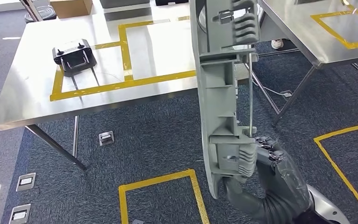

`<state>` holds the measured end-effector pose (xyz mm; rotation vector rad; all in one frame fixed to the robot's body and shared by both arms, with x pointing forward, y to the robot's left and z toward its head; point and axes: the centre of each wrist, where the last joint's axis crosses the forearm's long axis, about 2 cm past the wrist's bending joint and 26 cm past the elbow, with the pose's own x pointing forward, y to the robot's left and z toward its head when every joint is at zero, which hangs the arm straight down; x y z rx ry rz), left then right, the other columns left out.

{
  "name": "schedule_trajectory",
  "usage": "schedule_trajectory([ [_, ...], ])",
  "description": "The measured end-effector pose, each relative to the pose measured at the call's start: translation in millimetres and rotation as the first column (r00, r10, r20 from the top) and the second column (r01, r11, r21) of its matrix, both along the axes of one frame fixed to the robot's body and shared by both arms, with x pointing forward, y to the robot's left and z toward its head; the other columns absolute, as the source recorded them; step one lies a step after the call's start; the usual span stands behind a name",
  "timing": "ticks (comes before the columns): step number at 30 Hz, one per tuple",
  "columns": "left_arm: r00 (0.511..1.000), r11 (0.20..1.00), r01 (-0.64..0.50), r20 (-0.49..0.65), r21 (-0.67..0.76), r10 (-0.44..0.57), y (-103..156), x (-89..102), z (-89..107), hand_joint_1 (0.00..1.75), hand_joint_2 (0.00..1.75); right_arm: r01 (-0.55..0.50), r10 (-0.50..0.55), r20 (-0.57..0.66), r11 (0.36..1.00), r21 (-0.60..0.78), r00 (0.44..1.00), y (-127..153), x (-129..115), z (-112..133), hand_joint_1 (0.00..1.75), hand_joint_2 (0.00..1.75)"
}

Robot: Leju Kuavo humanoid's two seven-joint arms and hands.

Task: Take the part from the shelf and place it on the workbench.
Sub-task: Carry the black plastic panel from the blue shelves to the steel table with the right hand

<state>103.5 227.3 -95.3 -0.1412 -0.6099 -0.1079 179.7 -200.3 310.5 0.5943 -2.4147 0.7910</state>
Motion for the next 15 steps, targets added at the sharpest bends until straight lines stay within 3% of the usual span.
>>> schedule_trajectory([
  [15, 1.0, 1.0, 0.0, 0.005, -0.006, 0.0, -2.3, 0.9, 0.5, 0.0, 1.75, 0.002, -0.002, 0.0, 1.0, 0.001, 1.0, -0.2, 0.3, -0.2, 1.75, 1.75],
])
